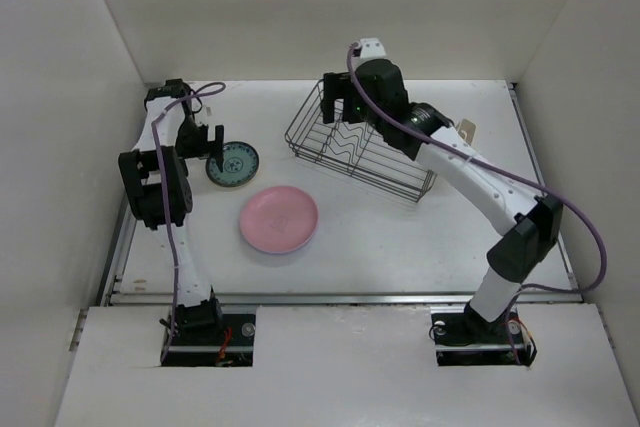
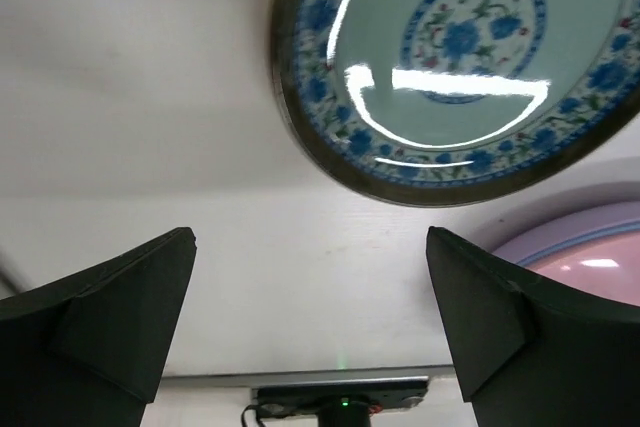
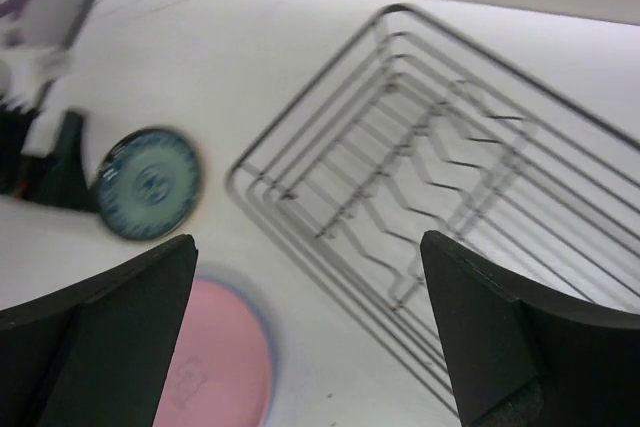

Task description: Unload the plates from the dish rack

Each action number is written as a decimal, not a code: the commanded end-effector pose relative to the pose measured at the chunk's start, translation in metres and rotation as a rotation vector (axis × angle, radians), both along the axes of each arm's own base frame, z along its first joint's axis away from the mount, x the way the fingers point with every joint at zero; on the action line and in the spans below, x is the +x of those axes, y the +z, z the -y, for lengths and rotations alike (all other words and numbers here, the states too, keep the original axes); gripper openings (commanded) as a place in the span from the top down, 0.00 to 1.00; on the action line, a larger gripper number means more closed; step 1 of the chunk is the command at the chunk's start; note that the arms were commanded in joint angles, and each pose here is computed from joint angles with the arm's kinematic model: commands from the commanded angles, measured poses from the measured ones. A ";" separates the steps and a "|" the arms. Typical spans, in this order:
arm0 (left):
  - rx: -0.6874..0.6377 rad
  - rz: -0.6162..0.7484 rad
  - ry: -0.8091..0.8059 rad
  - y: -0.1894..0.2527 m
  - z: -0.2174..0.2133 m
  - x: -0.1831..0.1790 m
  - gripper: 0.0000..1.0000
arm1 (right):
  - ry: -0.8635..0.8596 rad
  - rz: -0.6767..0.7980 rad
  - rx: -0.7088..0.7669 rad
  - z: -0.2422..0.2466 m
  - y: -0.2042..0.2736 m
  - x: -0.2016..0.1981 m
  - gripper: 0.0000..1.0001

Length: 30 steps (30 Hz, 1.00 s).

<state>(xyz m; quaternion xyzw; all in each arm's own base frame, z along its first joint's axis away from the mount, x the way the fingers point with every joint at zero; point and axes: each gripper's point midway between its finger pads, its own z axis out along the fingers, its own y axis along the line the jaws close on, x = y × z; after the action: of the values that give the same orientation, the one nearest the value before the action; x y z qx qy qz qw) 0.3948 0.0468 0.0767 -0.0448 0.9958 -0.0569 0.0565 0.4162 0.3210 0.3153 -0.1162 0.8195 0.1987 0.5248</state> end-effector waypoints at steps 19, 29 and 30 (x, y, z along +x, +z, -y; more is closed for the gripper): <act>0.820 0.399 0.726 0.162 -0.132 -0.055 0.00 | -1.202 0.220 -0.022 0.361 0.036 -0.131 0.01; 0.780 0.404 0.725 0.162 -0.125 -0.062 0.00 | -1.203 0.231 0.053 0.364 0.039 -0.145 0.01; 0.780 0.404 0.725 0.162 -0.125 -0.062 0.00 | -1.205 0.216 0.042 0.364 0.037 -0.145 0.01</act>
<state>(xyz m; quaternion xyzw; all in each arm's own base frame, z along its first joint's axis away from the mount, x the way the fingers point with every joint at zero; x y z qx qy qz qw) 0.3440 0.1708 0.2188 -0.3311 0.8491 0.3263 0.2508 0.2737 -0.0444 0.3543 0.3553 0.6757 -0.1352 0.6316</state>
